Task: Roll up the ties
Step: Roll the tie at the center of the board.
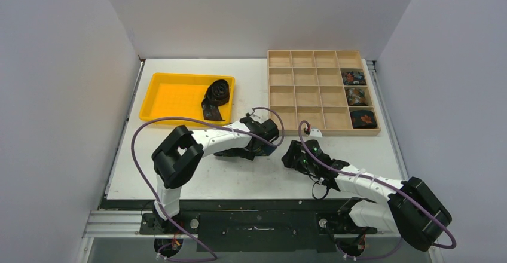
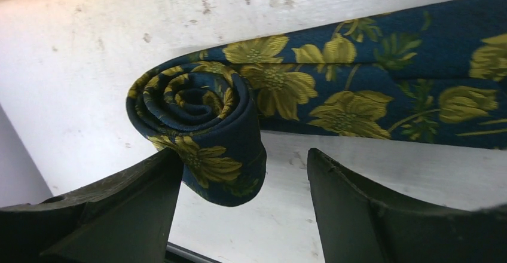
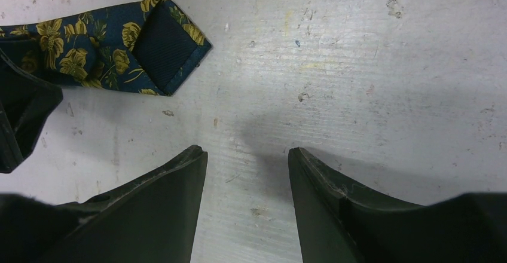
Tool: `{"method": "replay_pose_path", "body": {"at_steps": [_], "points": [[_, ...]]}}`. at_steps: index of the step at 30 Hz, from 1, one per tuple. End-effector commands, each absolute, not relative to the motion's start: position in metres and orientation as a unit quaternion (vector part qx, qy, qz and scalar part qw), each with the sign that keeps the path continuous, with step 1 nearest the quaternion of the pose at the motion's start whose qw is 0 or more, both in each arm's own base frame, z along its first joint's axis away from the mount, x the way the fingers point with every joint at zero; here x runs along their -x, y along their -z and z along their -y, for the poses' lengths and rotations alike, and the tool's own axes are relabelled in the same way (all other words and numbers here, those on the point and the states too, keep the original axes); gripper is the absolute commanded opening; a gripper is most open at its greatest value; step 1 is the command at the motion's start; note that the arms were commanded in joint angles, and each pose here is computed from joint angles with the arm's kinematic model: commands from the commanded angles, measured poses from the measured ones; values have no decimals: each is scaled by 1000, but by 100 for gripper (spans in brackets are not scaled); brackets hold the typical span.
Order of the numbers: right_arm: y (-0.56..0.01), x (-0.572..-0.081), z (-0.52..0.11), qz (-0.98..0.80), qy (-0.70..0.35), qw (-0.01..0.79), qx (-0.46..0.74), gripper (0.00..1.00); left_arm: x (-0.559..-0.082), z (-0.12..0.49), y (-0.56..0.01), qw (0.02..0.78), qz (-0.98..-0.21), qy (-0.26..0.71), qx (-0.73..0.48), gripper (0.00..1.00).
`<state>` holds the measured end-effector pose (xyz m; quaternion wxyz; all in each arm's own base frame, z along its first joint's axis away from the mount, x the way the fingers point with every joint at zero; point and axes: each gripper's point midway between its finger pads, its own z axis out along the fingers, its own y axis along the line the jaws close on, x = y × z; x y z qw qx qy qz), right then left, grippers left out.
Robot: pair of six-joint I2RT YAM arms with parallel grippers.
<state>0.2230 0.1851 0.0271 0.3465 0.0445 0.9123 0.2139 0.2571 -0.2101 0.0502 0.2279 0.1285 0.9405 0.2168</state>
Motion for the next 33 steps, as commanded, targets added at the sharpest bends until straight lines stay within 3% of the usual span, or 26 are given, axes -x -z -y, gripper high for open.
{"method": "replay_pose_path", "body": {"at_steps": [1, 9, 21, 33], "points": [[-45, -235, -192, -894, -231, 381, -49, 53, -263, 248, -64, 254, -953, -125, -113, 74], [-47, -232, -184, -889, -229, 393, -58, 53, -260, 267, -79, 266, -956, -51, -115, 78], [-50, -227, -182, -891, -230, 388, -51, 53, -264, 289, -47, 251, -960, -19, -124, 77], [-62, -231, -182, -882, -231, 408, -41, 53, -266, 288, -100, 308, -945, 66, -85, 85]]}}
